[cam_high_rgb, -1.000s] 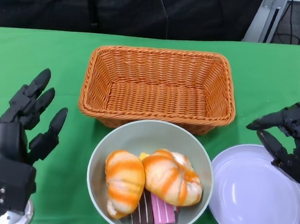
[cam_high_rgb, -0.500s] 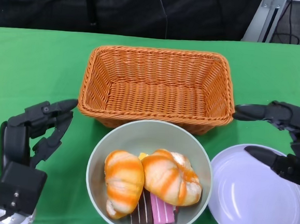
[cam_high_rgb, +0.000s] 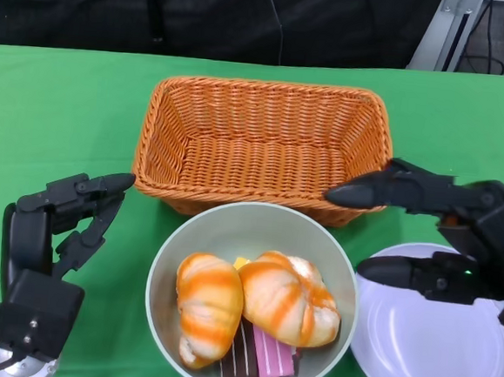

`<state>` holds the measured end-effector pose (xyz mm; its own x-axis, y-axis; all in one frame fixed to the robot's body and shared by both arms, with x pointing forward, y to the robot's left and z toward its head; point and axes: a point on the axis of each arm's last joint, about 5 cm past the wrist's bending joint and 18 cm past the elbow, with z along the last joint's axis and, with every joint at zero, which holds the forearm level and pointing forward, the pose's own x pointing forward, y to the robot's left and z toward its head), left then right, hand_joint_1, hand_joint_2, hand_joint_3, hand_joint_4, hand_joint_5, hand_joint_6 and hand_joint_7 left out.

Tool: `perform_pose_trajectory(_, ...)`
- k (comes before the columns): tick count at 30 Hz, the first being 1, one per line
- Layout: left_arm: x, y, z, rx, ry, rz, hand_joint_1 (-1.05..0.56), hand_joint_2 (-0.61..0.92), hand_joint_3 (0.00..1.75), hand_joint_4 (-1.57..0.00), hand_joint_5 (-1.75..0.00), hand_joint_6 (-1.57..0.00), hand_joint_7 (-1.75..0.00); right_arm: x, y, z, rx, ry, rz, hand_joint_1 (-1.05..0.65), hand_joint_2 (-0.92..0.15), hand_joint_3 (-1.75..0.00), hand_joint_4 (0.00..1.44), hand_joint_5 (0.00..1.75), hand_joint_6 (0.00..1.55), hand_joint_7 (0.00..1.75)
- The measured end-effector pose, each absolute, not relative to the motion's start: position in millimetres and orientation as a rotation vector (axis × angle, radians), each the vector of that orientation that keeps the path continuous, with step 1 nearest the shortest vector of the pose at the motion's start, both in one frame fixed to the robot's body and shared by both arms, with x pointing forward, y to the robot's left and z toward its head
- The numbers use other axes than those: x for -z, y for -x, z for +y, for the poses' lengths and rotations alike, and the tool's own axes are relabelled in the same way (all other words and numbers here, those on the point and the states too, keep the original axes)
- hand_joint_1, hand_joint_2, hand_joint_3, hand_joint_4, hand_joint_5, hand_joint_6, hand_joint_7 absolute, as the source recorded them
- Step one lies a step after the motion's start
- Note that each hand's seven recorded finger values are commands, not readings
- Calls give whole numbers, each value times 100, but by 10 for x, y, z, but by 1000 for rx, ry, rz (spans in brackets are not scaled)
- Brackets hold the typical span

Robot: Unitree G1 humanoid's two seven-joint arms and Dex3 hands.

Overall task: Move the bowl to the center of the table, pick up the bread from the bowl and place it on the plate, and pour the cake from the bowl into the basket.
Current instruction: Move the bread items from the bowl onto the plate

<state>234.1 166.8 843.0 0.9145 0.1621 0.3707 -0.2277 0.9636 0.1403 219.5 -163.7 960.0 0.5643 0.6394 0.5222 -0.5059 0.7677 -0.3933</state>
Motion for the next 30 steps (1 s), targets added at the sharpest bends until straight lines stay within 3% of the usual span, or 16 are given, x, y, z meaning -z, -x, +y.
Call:
perform_pose_trajectory(17,-8426,-2347,1676,-195,-160,-358,-18,92,25,-110,-23,-114,-23,-9925,-2249,-1351,-843,298,-892,-62,-91,0,62,67,76,3)
perform_pose_trajectory(21,-8431,-2353,1669,-186,-143,-357,-20,92,28,-110,-27,-115,-25,-9937,-2236,-1269,-878,351,-940,-67,-92,-1,65,56,77,2)
perform_pose_trajectory(25,-8430,-2353,1651,-160,-102,-349,-30,92,22,-92,-58,-103,-41,-9924,-2212,-1183,-893,401,-958,-70,-91,-1,67,50,79,2)
perform_pose_trajectory(30,-8433,-2356,1634,-127,-60,-344,-29,92,20,-86,-61,-98,-44,-9924,-2197,-1100,-918,461,-957,-75,-92,-4,67,46,76,0)
